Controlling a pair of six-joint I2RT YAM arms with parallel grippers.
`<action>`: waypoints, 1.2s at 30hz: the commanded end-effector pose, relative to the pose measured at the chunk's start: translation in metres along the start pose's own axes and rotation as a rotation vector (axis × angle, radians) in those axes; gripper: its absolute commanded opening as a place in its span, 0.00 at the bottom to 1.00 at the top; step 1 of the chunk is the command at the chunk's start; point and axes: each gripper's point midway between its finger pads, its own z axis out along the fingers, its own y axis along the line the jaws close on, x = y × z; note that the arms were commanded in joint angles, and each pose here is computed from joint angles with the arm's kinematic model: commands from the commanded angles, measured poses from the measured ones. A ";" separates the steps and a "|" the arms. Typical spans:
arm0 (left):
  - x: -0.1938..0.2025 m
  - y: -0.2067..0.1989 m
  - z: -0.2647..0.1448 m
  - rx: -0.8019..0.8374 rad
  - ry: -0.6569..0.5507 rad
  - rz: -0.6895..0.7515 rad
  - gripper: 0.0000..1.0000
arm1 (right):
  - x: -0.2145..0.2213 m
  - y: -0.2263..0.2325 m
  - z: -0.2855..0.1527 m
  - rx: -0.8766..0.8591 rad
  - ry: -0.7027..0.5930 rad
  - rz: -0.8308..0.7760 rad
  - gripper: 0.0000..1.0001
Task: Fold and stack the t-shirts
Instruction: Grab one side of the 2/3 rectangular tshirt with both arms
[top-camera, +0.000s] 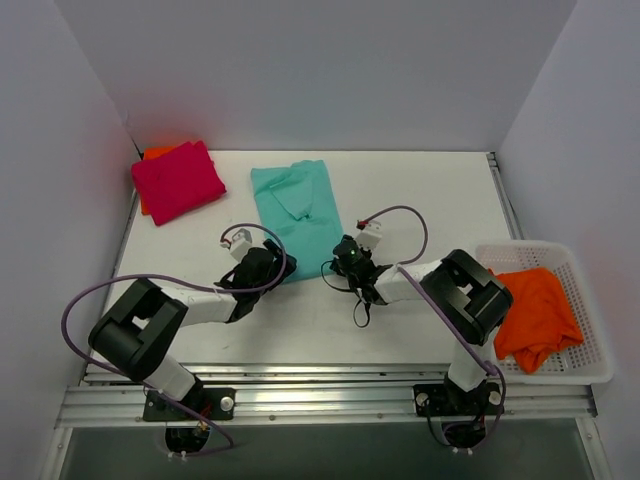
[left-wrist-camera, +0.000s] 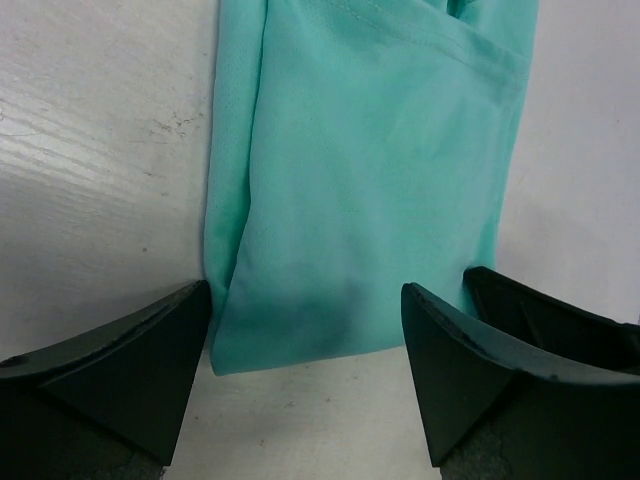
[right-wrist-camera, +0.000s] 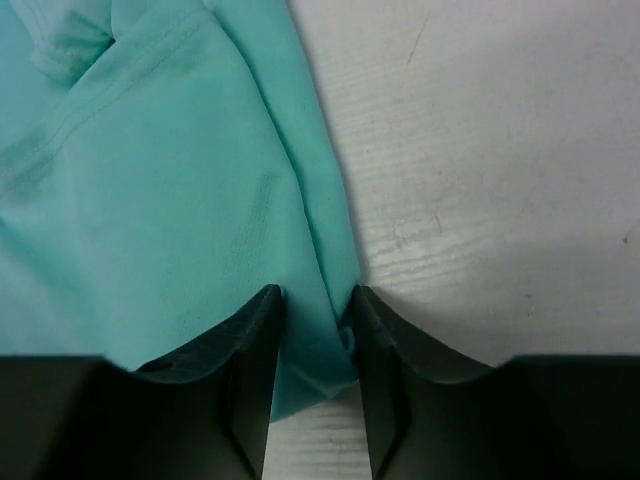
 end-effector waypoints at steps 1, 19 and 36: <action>0.012 0.011 0.005 -0.036 0.035 0.017 0.86 | 0.024 -0.015 0.006 0.035 0.084 -0.030 0.30; 0.024 0.011 -0.001 -0.038 0.066 0.041 0.03 | 0.026 -0.025 0.007 0.052 0.094 -0.024 0.00; 0.030 0.007 -0.095 -0.006 0.159 0.166 0.02 | 0.024 -0.042 -0.119 0.084 0.061 -0.018 0.00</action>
